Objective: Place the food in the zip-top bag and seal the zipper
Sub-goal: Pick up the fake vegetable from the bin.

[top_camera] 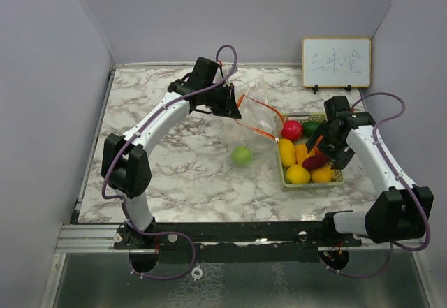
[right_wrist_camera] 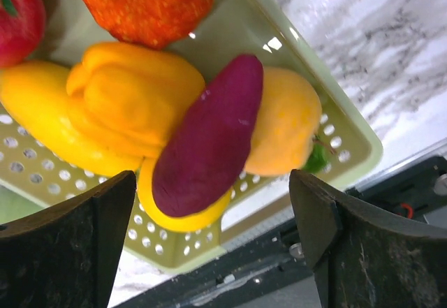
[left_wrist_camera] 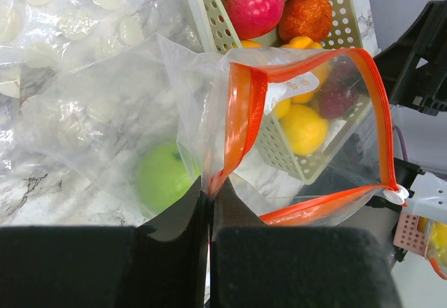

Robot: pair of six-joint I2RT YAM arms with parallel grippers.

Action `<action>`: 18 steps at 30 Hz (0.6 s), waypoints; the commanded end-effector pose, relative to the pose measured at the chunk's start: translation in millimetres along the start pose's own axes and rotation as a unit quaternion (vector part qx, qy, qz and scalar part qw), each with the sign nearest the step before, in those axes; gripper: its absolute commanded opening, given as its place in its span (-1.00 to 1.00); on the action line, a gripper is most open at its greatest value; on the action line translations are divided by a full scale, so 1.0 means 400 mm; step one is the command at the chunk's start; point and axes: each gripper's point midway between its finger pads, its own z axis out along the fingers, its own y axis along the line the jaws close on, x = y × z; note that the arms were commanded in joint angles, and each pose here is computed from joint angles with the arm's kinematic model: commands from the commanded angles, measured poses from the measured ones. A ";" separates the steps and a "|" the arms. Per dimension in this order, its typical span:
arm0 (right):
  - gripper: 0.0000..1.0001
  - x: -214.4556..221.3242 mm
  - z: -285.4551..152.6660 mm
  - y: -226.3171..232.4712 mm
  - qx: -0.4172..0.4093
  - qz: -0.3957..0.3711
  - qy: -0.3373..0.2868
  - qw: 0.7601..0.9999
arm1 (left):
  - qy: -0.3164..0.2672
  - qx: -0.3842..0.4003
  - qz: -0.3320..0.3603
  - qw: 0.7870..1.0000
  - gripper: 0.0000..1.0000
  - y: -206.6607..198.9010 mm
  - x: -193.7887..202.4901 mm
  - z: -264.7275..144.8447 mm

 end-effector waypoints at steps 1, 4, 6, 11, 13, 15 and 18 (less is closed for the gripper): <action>0.78 -0.066 0.049 0.050 -0.032 -0.004 -0.048 0.998 | -0.007 0.004 0.004 1.000 -1.00 -0.004 -0.005 -0.013; 0.73 -0.061 0.078 0.068 -0.042 -0.005 -0.040 0.998 | -0.008 0.003 0.002 1.000 -1.00 -0.003 -0.006 -0.012; 0.68 -0.045 0.096 0.070 -0.042 -0.006 -0.025 0.999 | -0.008 0.003 0.001 1.000 -1.00 -0.004 -0.008 -0.011; 0.03 -0.026 0.102 0.059 -0.042 -0.008 -0.019 0.999 | -0.008 0.000 -0.002 1.000 -1.00 -0.002 -0.007 -0.013; -0.39 -0.031 0.090 0.055 -0.044 -0.010 -0.026 0.999 | -0.008 0.000 -0.002 1.000 -1.00 -0.001 -0.005 -0.013; -0.68 -0.042 0.063 0.060 -0.052 -0.014 -0.033 0.998 | -0.007 0.001 -0.001 1.000 -1.00 -0.002 -0.004 -0.014; -0.88 -0.070 -0.018 0.094 -0.098 -0.029 -0.047 0.994 | -0.005 -0.006 0.000 1.000 -1.00 0.004 0.001 -0.015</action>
